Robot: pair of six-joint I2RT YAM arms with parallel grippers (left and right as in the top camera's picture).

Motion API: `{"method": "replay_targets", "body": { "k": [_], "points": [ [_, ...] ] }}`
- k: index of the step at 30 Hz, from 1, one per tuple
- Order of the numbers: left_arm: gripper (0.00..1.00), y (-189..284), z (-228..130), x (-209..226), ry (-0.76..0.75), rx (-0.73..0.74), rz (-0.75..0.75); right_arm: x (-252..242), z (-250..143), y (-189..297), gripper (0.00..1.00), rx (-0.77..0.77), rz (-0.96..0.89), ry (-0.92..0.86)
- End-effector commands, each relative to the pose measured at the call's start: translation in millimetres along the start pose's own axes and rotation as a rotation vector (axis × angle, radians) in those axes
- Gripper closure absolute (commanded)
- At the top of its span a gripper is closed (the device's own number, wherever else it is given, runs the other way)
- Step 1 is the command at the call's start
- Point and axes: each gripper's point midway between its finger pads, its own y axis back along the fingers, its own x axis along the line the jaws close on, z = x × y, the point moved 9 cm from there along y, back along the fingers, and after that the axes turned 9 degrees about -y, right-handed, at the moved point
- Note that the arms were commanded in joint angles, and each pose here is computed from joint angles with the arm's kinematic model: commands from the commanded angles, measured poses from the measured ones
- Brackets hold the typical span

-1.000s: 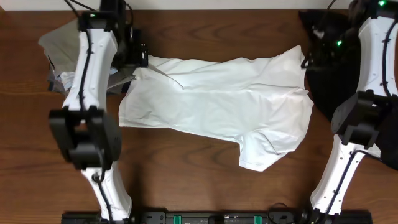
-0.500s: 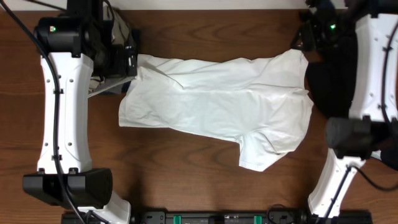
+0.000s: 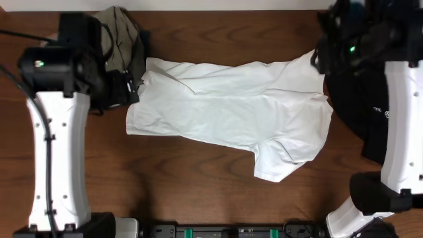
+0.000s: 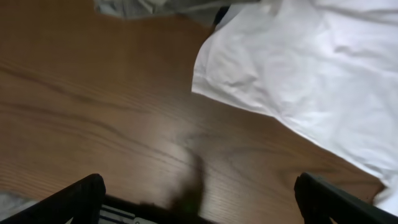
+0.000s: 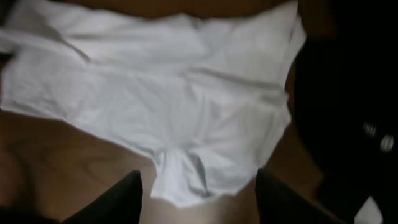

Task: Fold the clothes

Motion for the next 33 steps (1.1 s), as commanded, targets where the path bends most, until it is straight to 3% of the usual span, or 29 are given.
{"method": "replay_targets", "body": {
  "k": [1,6,13,24,28,33],
  "points": [
    [0.02,-49.4,-3.3,-3.9,-0.018,0.125,0.028,-3.7,-10.4,-39.6,0.48,0.149,-0.072,-0.074],
    [0.02,-117.6,-18.2,-12.7,-0.077,0.194,-0.003,5.8,-26.7,-89.2,0.51,0.272,-0.086,-0.054],
    [0.02,-189.4,-27.7,-24.5,-0.095,0.124,-0.068,34.7,-44.7,-145.1,0.45,0.314,0.005,0.019],
    [0.13,-254.9,-30.1,-24.9,0.044,0.206,-0.03,61.7,-72.5,-180.6,0.45,0.36,0.062,0.133],
    [0.15,-262.8,-30.8,-24.2,0.058,0.22,-0.008,62.1,-76.4,-183.3,0.45,0.373,0.061,0.136],
    [0.27,-263.7,-28.6,-24.2,0.062,0.205,-0.006,62.2,-76.3,-183.7,0.45,0.372,0.061,0.136]
  ]
}}
